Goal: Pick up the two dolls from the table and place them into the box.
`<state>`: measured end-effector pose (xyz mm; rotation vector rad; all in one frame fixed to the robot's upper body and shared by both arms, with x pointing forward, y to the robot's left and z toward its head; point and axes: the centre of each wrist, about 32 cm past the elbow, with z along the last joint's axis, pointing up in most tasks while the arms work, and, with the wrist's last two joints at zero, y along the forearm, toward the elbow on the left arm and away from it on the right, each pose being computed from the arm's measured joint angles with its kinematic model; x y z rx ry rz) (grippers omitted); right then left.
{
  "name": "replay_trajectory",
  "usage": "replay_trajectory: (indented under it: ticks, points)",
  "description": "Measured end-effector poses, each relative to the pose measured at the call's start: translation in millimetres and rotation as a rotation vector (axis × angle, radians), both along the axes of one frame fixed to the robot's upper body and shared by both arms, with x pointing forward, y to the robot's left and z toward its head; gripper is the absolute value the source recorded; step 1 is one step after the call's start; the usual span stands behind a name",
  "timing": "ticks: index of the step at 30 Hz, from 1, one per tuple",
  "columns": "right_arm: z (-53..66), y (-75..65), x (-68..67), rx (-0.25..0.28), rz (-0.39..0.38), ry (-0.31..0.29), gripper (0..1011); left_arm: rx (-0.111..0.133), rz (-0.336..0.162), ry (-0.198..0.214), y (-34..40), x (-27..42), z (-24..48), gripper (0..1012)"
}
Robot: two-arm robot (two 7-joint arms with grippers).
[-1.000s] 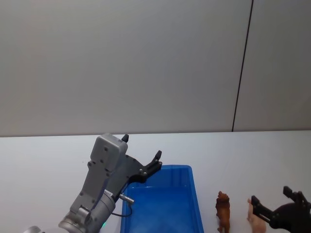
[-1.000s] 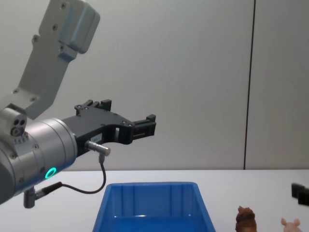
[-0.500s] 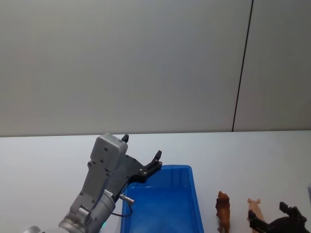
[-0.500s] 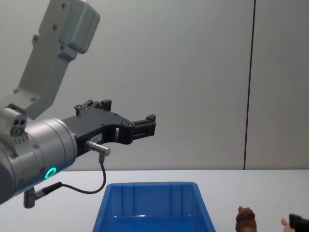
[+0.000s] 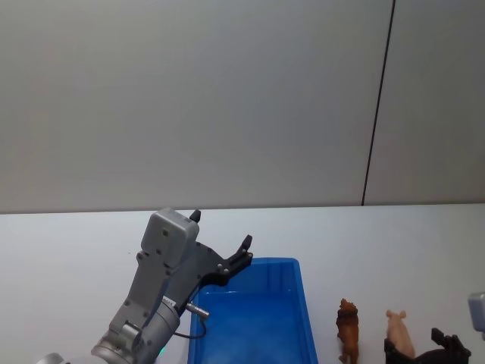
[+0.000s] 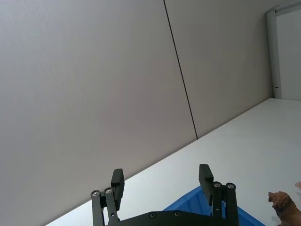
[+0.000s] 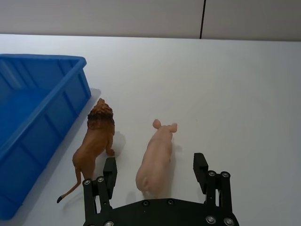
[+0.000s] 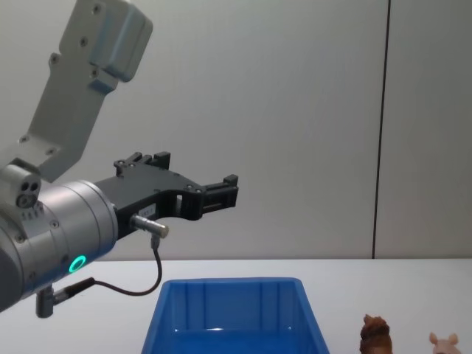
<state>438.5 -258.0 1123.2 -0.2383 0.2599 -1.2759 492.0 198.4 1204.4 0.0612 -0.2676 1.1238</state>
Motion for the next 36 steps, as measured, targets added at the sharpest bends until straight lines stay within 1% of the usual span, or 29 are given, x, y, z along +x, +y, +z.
replay_trajectory:
  ticks: [5, 15, 19, 20, 23, 26, 28, 29, 30, 31, 32, 36]
  points:
    - [-5.0, 0.4, 3.9, 0.005, -0.009, 0.021, 1001, 0.000, 0.000, 0.000, 0.0, 0.0, 0.0, 1001]
    - [-10.7, 1.7, 10.1, 0.014, -0.013, 0.044, 1001, 0.000, 0.000, 0.000, 0.0, 0.0, 0.0, 1001]
    - [-12.5, 2.7, 12.4, 0.016, -0.009, 0.053, 929, 0.000, 0.000, 0.000, 0.0, 0.0, 0.0, 1001]
    - [-13.1, 3.2, 13.3, 0.016, -0.007, 0.057, 883, 0.000, 0.000, 0.000, 0.0, 0.0, 0.0, 1001]
    - [-14.1, 4.2, 15.1, 0.017, -0.005, 0.063, 832, 0.000, 0.000, 0.000, 0.0, 0.0, 0.0, 1001]
    - [-14.8, 4.8, 16.2, 0.017, -0.003, 0.068, 706, 0.000, 0.000, 0.000, 0.0, 0.0, 0.0, 1001]
    - [-15.2, 5.4, 17.6, 0.018, -0.002, 0.072, 687, 0.000, 0.000, 0.000, 0.0, 0.0, 0.0, 1001]
    - [-15.1, 5.8, 18.5, 0.018, -0.002, 0.075, 626, 0.000, 0.000, 0.000, 0.0, 0.0, 0.0, 1001]
    - [-15.2, 5.9, 18.8, 0.018, -0.002, 0.076, 626, 0.000, 0.000, 0.000, 0.0, 0.0, 0.0, 1002]
    - [-15.2, 6.0, 19.3, 0.019, -0.002, 0.078, 548, 0.000, 0.000, 0.000, 0.0, 0.0, 0.0, 1001]
    - [-15.0, 6.2, 19.8, 0.019, -0.002, 0.078, 548, 0.000, 0.000, 0.000, 0.0, 0.0, 0.0, 1001]
    - [-13.6, 6.9, 22.0, 0.019, -0.003, 0.080, 407, 0.000, 0.000, 0.000, 0.0, 0.0, 0.0, 1001]
